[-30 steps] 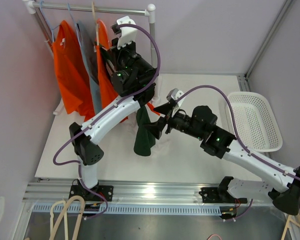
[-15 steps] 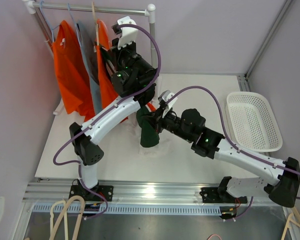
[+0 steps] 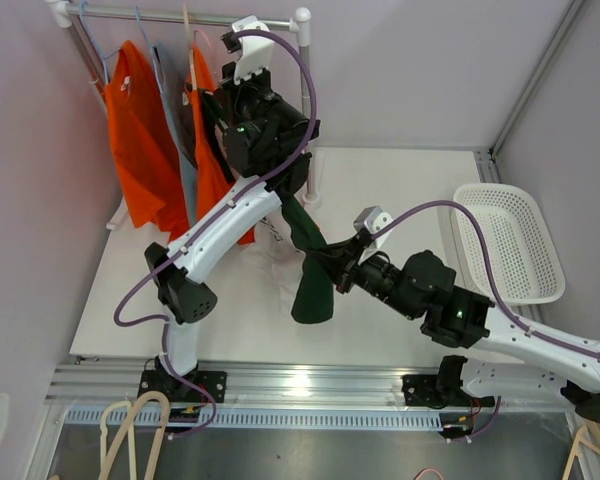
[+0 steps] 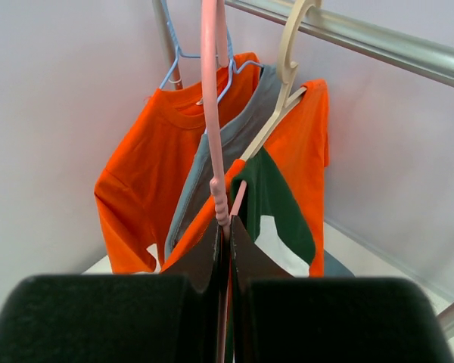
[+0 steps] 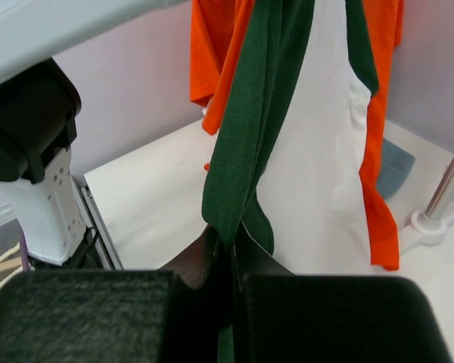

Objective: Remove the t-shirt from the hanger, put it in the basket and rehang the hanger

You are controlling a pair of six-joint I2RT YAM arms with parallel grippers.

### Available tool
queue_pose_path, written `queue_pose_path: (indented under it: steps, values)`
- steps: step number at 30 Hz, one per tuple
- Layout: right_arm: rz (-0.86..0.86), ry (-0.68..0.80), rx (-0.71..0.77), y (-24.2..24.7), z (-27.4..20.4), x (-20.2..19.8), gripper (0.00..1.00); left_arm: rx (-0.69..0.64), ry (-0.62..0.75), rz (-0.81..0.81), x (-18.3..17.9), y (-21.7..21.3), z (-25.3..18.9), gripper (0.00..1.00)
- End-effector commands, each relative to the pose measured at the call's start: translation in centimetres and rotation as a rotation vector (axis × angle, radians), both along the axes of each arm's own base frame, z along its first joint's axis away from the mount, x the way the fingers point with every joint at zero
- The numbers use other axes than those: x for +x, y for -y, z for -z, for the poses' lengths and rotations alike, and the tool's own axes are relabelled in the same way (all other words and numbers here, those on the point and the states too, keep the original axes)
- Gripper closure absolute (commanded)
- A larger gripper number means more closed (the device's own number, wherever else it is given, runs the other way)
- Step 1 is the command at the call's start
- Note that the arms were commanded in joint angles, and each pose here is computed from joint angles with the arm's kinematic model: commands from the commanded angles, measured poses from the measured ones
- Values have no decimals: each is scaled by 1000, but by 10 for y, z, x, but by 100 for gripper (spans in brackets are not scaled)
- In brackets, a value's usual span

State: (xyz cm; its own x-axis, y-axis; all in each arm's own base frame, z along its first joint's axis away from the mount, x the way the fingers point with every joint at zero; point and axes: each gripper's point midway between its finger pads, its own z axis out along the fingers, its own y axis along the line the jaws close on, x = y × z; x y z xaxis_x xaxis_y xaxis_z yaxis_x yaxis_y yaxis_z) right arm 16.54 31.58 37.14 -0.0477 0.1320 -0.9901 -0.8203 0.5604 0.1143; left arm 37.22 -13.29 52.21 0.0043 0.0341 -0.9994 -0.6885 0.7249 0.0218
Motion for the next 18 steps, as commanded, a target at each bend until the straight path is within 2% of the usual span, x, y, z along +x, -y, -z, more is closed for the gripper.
queue_pose_path:
  steps: [1, 7, 8, 10, 11, 12, 13, 18]
  values:
    - [13, -32, -56, 13, 19, -12, 100, 96, 116, 8, 6, -16, -41, 99]
    - [14, -31, -43, 26, 14, -28, 100, 113, 155, 46, 8, -18, -56, 99]
    - [14, -31, -47, 28, 14, -30, 100, 159, 107, 68, 13, -14, -54, 99]
    - [2, -28, -42, 30, 11, -36, 100, 87, 175, 128, 14, -11, -62, 99]
    - [4, -27, -38, 34, 9, -38, 100, 151, 78, 175, 19, -5, -52, 99]
    - [7, -27, -36, 35, 8, -39, 100, 54, 141, 217, 21, -1, -52, 99]
    - [-1, -24, -37, 36, 7, -43, 100, 58, 129, 239, 20, -4, -52, 99]
    - [-3, -36, -61, 38, 15, -49, 100, 88, 92, 200, 25, -17, -46, 99]
